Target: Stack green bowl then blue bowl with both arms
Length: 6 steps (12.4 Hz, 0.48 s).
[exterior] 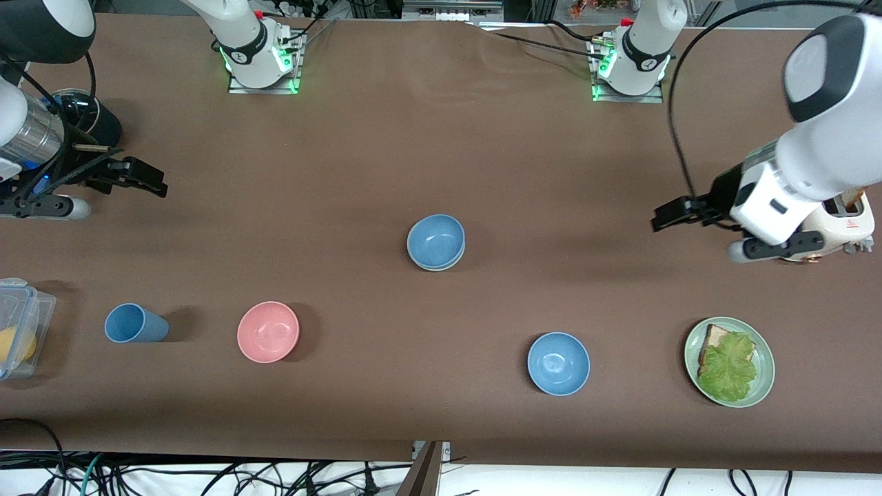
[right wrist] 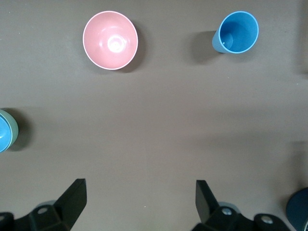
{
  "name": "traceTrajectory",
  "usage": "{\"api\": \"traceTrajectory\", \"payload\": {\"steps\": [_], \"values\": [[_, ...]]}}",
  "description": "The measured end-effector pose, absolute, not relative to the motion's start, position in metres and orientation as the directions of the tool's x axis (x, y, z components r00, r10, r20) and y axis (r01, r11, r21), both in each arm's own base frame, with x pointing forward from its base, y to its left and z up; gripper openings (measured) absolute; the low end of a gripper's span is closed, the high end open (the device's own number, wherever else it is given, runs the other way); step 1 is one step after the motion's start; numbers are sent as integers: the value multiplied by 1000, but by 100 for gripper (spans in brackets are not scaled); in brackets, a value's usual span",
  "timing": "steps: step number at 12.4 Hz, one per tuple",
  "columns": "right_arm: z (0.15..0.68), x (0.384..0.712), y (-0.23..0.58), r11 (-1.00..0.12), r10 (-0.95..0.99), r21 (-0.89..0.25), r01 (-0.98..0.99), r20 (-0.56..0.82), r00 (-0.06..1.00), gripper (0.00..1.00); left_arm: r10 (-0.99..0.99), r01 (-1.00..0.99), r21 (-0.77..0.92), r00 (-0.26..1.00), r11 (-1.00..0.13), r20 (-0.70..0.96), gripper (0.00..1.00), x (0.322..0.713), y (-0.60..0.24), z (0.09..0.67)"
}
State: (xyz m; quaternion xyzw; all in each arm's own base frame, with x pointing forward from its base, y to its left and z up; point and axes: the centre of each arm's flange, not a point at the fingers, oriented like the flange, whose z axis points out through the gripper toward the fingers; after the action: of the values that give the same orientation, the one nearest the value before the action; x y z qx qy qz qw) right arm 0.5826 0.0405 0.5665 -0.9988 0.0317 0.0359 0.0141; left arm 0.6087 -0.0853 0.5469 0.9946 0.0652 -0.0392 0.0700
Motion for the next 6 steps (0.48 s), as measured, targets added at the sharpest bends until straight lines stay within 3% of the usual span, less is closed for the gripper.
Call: {"api": "traceTrajectory", "payload": {"steps": [6], "values": [[566,583,40,-998,-62,-26,-64,-73,995,100,43,48,43,992,-998,-119,100,592,-55,561]]}}
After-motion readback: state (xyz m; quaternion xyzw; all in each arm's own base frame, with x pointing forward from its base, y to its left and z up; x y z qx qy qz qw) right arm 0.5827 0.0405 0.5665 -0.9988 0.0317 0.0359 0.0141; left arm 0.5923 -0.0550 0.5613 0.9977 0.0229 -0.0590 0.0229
